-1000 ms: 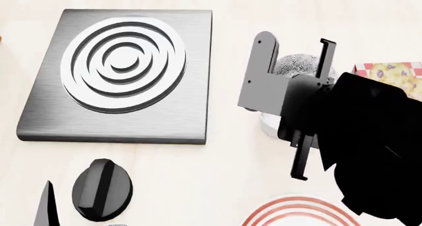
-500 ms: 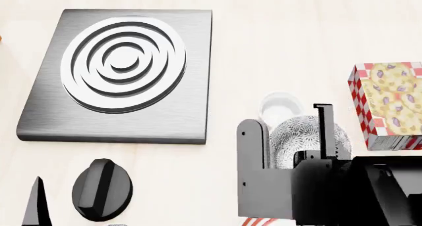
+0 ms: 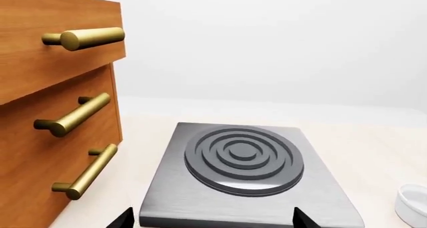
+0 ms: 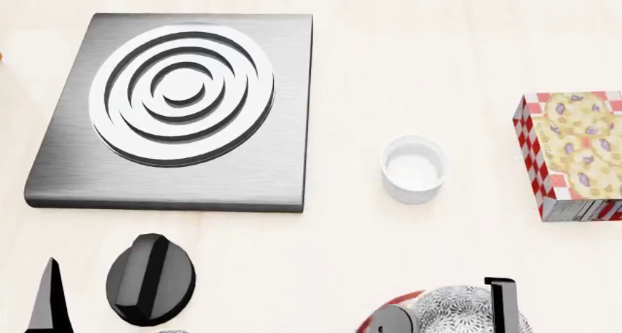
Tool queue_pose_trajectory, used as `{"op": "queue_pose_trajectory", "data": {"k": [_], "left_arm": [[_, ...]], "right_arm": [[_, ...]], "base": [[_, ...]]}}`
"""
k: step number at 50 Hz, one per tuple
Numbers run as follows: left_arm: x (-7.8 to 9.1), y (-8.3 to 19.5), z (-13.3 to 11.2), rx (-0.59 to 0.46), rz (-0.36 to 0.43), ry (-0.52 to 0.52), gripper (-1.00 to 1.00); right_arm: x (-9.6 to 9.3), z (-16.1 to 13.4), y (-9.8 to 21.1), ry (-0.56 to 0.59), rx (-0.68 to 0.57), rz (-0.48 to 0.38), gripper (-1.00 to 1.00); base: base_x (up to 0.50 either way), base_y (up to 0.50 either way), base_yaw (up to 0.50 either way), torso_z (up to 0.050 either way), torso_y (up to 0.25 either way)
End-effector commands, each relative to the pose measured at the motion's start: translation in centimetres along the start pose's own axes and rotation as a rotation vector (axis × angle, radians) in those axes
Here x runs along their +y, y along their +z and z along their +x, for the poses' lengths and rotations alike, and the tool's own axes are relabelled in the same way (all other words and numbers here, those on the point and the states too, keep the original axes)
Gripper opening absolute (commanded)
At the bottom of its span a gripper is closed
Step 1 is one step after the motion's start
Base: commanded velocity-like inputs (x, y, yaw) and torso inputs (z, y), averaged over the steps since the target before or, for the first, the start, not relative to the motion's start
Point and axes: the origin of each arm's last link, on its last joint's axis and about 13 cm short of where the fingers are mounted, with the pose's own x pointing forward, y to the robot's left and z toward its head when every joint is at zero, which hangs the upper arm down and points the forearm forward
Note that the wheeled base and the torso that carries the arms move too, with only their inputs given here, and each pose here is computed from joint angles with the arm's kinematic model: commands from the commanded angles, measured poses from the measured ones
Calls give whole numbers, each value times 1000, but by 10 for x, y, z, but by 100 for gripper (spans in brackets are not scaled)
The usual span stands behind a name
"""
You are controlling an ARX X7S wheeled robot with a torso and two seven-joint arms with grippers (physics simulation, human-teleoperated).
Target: Pick the akita bowl on the ramekin and place it on the plate.
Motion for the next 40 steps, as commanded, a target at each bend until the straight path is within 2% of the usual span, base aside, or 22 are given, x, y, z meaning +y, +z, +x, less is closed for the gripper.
{"op": "queue_pose_trajectory", "data": {"k": [1, 16, 24, 32, 40], "left_arm": [[-1, 0, 0, 1, 1, -1, 100], [0, -2, 0, 5, 0, 2, 100], [0, -1, 0, 3, -1, 1, 100], [0, -2, 0, 3, -2, 0, 100], [-1, -1, 0, 4, -1, -2, 100]], "right_arm": [[18, -3, -4, 20, -18, 22, -100], [32, 6, -6, 61, -41, 46, -100], [34, 10, -6, 60, -50, 50, -100], [29, 16, -7, -13, -55, 35, -100], [31, 20, -7, -15, -53, 39, -100]], "base": [[0, 0, 0, 0, 15], [0, 0, 0, 0, 0], [0, 0, 0, 0, 0], [0, 0, 0, 0, 0], [0, 0, 0, 0, 0]]}}
